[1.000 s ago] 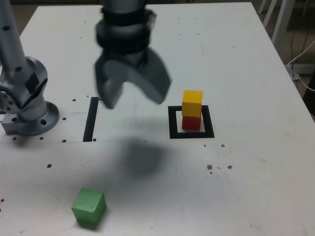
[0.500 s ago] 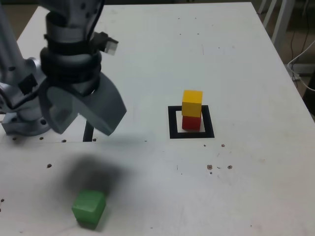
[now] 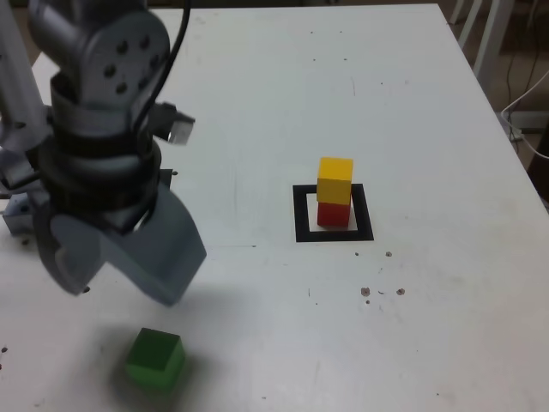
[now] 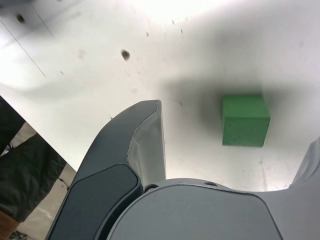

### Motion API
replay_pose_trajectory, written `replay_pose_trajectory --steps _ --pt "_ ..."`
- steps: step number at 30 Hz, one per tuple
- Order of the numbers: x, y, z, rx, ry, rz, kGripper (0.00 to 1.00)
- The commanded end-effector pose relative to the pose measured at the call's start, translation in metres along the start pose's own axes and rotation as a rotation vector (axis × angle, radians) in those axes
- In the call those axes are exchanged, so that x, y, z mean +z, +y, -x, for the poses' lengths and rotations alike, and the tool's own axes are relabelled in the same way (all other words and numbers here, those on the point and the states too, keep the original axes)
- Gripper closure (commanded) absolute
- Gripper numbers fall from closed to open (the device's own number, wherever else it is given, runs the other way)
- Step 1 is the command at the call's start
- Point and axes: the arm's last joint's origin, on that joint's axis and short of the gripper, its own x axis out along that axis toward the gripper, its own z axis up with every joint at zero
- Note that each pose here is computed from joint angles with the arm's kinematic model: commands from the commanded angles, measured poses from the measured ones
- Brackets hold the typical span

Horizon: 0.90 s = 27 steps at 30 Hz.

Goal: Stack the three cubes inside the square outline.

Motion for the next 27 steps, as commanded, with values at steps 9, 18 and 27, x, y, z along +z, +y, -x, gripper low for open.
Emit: replay_pose_trajectory --steps 9,18,27 --pt "0.017 -0.024 -0.023 -0.002 0.008 0.014 0.0" --pt "0.034 -0.035 -0.037 -0.025 0.022 0.02 0.01" --pt "0.047 -0.041 -0.047 -0.028 0.029 0.009 0.04"
